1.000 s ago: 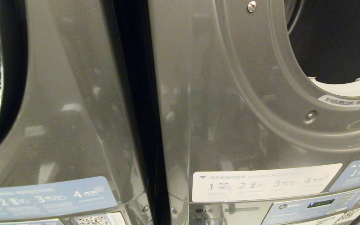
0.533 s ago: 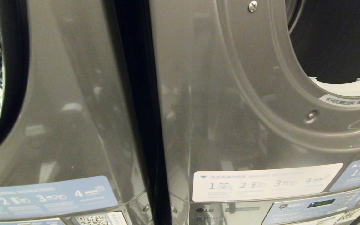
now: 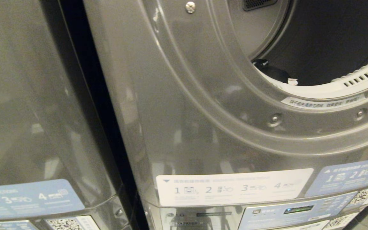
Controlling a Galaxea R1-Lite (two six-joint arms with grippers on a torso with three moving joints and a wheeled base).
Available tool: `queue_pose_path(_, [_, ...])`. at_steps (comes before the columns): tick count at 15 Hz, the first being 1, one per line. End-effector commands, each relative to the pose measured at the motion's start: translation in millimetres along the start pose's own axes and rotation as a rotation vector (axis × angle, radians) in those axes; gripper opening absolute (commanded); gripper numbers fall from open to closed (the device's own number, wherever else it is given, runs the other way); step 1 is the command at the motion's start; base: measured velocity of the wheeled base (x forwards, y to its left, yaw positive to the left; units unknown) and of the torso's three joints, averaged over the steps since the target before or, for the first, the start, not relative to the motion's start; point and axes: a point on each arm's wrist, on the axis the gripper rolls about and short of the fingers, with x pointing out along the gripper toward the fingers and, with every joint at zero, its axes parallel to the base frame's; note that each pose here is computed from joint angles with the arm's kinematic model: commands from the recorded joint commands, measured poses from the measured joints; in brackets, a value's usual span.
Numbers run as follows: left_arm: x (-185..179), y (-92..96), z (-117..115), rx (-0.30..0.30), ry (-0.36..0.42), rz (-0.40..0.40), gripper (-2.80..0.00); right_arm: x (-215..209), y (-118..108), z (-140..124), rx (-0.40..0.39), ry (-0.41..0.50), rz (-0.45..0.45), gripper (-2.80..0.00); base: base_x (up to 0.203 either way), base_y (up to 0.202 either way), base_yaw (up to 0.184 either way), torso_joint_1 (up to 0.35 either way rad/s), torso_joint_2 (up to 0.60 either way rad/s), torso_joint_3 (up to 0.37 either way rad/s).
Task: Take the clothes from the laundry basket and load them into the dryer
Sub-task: Close the dryer
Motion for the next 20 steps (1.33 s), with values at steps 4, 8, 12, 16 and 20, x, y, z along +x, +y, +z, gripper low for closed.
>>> queue_pose_path(4, [0.0,0.0,0.0,0.001,-0.001,0.000,-2.80,0.1,0.0,0.0,-0.002,0.001,-0.001,-2.80,0.000,-0.195,0.001,0.003,0.00,0.002])
queue_pose_path(8, [0.0,0.0,0.0,0.000,-0.001,0.000,-2.80,0.1,0.0,0.0,-0.005,0.001,-0.001,-2.80,0.000,-0.195,0.001,0.005,0.00,0.001])
queue_pose_path(12, [0.0,0.0,0.0,-0.005,-0.001,0.000,-2.80,0.1,0.0,0.1,-0.005,0.002,-0.001,-2.80,-0.001,-0.195,0.002,0.003,0.00,0.004])
queue_pose_path(16, [-0.1,-0.1,0.5,-0.013,-0.002,0.000,-2.80,0.1,0.0,0.0,-0.006,0.001,-0.001,-2.80,-0.088,-0.140,-0.006,0.009,0.00,0.001])
queue_pose_path(20, [0.0,-0.1,0.0,-0.013,-0.001,0.000,-2.80,-0.1,0.0,0.3,-0.010,0.001,0.001,-2.80,-0.196,-0.192,0.001,-0.002,0.00,0.000])
